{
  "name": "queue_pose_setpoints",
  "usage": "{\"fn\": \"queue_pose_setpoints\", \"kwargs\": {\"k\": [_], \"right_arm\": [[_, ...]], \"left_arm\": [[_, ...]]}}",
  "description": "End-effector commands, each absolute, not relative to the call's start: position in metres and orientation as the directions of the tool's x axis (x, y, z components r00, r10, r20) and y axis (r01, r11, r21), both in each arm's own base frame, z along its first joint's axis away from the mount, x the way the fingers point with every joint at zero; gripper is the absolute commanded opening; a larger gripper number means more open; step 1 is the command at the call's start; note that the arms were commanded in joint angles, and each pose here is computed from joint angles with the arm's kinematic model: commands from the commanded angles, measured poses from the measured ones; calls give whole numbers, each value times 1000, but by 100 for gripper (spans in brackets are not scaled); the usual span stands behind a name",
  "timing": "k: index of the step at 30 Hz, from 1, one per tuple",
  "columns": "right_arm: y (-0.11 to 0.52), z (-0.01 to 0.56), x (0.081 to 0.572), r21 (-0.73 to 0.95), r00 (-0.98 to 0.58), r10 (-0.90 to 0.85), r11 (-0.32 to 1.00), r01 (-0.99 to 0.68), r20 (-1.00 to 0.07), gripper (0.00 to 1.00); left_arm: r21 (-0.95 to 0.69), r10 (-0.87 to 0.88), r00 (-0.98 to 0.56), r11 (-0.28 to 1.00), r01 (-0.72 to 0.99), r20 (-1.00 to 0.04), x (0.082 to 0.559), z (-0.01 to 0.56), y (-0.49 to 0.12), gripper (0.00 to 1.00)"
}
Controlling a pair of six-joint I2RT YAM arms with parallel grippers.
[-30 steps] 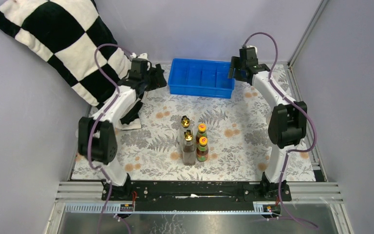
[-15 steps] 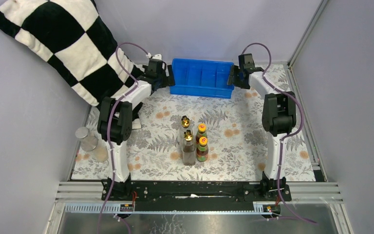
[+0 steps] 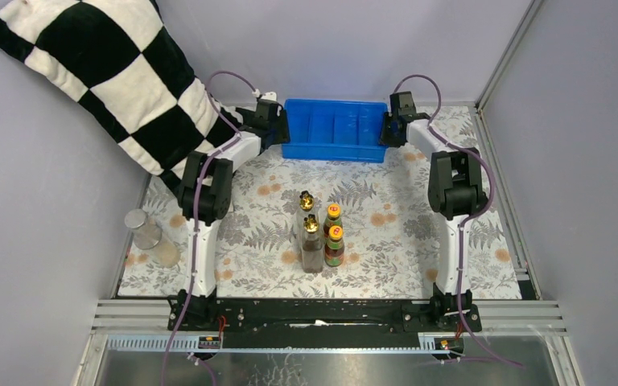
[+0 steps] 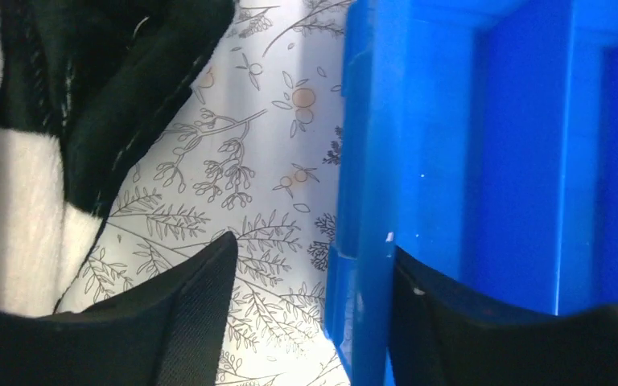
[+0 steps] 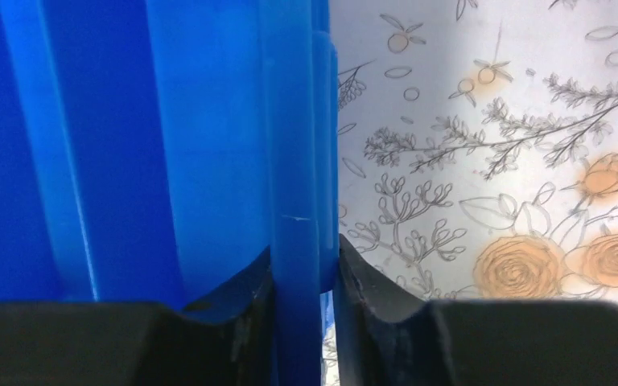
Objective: Organize the condiment bottles
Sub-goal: Pick up the storage box at the center of the board, then place the storage box at the center of the board.
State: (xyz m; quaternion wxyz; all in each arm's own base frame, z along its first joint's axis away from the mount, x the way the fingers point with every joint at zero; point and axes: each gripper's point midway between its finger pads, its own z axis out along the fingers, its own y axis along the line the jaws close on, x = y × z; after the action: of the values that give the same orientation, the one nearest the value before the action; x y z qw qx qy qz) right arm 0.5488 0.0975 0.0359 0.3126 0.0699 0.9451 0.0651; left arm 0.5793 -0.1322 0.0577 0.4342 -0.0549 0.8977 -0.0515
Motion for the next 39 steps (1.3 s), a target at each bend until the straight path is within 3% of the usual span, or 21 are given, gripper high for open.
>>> {"fn": "queue_pose_setpoints", "kwargs": {"k": [1,2,3,7,17,24,39], "right_arm": [[96,38,560,146,-786,160,985,90,-597,14],[96,37,560,141,-787,158,986,91,-597,4],[95,36,560,136,-789,159,986,96,-594,0],[94,34,556,139,-796,165,985,103,-583,0],[99,85,535,149,-760,162,985,87,-629,0],[104,136,493,155,-724,157,985,71,-672,0],[104,152,380,176,-724,161,983,55,-671,0]], "left_arm": [[-108,-119,-598,993,-55,-793,589,58,-130,53],[-109,-120,-598,993,-56,-792,589,58,-130,41],[-108,-120,-602,993,-56,-790,589,57,-130,31],[-109,-119,-616,993,-54,-779,585,58,-132,6],[-131,-131,-588,991,-42,-799,553,108,-136,3],[-148,-136,-559,989,-25,-818,511,149,-145,4],[-199,-152,-617,980,8,-772,382,142,-182,4]]}}
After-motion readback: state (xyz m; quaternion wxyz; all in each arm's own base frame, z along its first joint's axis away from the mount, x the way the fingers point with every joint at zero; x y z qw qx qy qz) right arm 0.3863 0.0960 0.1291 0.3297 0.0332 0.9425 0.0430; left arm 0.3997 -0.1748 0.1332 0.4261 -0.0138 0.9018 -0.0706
